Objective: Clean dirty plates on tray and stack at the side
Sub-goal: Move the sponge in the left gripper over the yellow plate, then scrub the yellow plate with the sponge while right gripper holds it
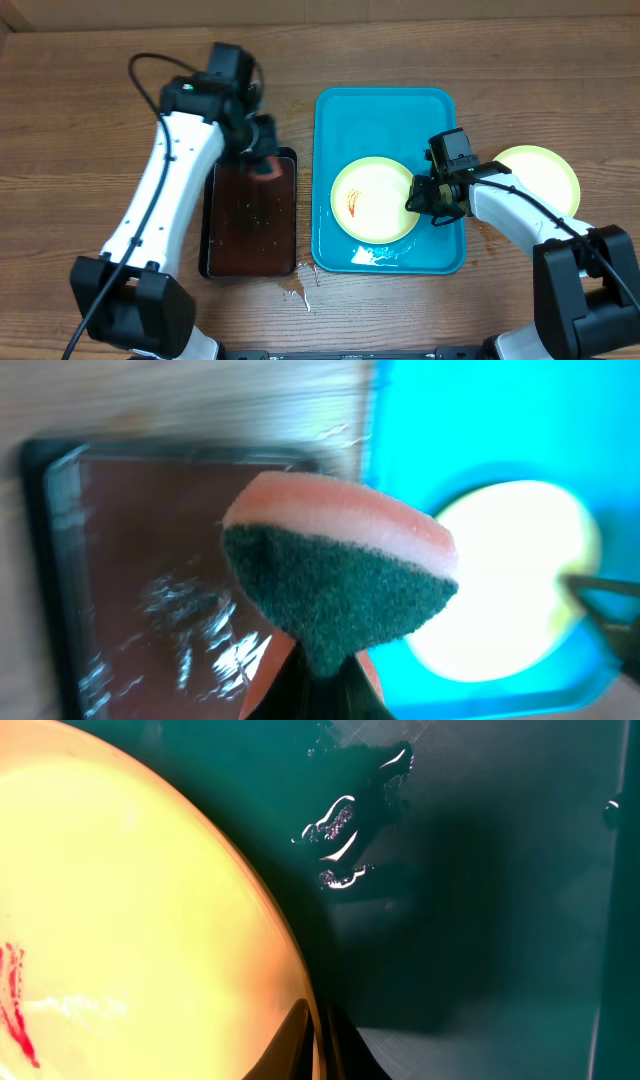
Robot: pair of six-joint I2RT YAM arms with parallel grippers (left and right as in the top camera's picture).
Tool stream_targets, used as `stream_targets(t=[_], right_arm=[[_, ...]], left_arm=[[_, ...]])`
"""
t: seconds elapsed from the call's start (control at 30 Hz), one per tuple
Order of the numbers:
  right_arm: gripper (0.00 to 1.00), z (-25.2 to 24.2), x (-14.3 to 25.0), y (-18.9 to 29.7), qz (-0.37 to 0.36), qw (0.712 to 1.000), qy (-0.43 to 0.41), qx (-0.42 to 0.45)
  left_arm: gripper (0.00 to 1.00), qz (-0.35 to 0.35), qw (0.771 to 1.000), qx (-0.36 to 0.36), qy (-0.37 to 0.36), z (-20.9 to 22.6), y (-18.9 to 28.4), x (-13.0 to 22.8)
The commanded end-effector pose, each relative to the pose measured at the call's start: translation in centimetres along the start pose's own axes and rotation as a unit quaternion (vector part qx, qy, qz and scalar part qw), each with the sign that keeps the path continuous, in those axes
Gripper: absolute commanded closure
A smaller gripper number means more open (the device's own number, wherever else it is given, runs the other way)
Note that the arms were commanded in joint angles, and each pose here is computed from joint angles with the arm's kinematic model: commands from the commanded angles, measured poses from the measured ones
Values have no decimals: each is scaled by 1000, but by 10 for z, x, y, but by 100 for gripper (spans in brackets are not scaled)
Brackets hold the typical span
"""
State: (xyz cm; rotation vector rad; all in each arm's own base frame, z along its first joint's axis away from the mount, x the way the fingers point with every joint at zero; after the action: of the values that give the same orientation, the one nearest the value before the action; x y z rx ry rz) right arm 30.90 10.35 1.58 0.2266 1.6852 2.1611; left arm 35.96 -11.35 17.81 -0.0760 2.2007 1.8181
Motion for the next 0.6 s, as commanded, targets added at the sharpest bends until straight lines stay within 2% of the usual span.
stream_targets(t=[0.0,0.1,0.23,0.37,0.57], right_arm=[[95,-5,3,-4,5,1000,1,15],[95,-6,4,-4,8,1000,0,18],[95,-7,5,-4,11,1000,0,19],[95,-8,7,-4,13,1000,-1,21],[95,-9,8,-4,16,1000,-1,23]], left_arm=[[96,-41,994,84,-49,-75,-1,-14],[96,-59,989,111,-80,-123,-23,-14],[96,-27,988,120,-98,-161,-68,4],[96,31,990,106,-89,-168,-114,23],[96,85,992,67,-65,-150,-154,40]])
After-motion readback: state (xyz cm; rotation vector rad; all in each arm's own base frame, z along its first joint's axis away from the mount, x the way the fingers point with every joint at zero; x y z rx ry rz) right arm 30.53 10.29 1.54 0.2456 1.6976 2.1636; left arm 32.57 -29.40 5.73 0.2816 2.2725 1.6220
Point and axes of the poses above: each gripper's point midway between its finger pads, its own y axis back along the fingers, its own z axis along the line the jaws close on, x = y × z, the point moved 1 cm from there along y, back along the fingers, and after that the axes turned 14 degrees about -y, right-handed, at the moved point
